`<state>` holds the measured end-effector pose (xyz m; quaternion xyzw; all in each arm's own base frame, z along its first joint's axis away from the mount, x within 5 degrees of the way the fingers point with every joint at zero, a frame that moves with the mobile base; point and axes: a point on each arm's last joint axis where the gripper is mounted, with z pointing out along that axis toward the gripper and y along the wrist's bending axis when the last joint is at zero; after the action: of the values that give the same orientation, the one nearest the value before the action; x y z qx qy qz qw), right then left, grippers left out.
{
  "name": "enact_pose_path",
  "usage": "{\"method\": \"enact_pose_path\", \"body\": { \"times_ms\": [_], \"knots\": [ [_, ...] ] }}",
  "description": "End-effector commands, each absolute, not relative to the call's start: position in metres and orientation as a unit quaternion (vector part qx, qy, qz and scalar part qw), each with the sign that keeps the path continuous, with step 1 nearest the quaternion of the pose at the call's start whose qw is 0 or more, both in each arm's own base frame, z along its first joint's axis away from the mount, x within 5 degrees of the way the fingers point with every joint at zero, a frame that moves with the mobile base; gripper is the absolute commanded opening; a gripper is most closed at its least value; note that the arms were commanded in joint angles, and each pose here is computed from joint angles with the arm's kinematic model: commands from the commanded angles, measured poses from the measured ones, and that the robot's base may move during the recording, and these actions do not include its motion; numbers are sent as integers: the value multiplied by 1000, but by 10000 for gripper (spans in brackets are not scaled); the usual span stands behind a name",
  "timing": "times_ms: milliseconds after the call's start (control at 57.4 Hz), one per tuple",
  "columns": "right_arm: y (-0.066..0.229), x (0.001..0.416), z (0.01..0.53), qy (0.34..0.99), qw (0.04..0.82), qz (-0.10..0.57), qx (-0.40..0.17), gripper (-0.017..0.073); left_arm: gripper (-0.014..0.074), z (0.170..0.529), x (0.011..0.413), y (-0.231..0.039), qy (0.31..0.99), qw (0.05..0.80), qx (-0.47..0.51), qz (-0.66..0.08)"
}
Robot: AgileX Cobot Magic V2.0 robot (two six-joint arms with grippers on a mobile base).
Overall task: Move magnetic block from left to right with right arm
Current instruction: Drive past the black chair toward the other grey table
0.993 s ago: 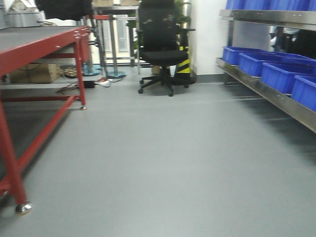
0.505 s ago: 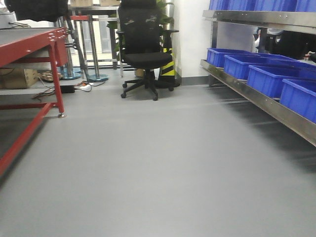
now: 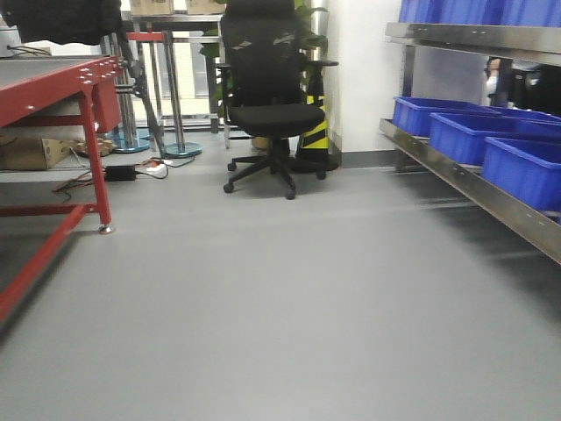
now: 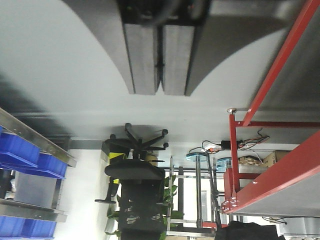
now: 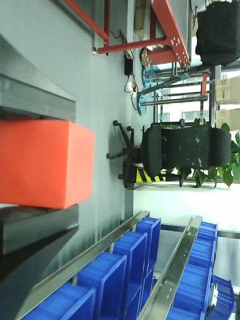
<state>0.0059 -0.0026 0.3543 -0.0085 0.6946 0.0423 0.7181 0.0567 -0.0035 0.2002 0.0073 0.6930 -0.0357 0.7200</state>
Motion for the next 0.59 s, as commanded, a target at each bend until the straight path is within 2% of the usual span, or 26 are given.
{"method": "enact_pose_path", "body": {
  "times_ms": [0, 575],
  "knots": [
    [-3, 6, 370, 658, 752, 38, -13, 215, -126, 206, 55, -3, 660, 750, 0, -38],
    [-3, 6, 370, 658, 752, 39, -13, 215, -126, 206, 55, -2, 660, 750, -1, -37]
  ]
}}
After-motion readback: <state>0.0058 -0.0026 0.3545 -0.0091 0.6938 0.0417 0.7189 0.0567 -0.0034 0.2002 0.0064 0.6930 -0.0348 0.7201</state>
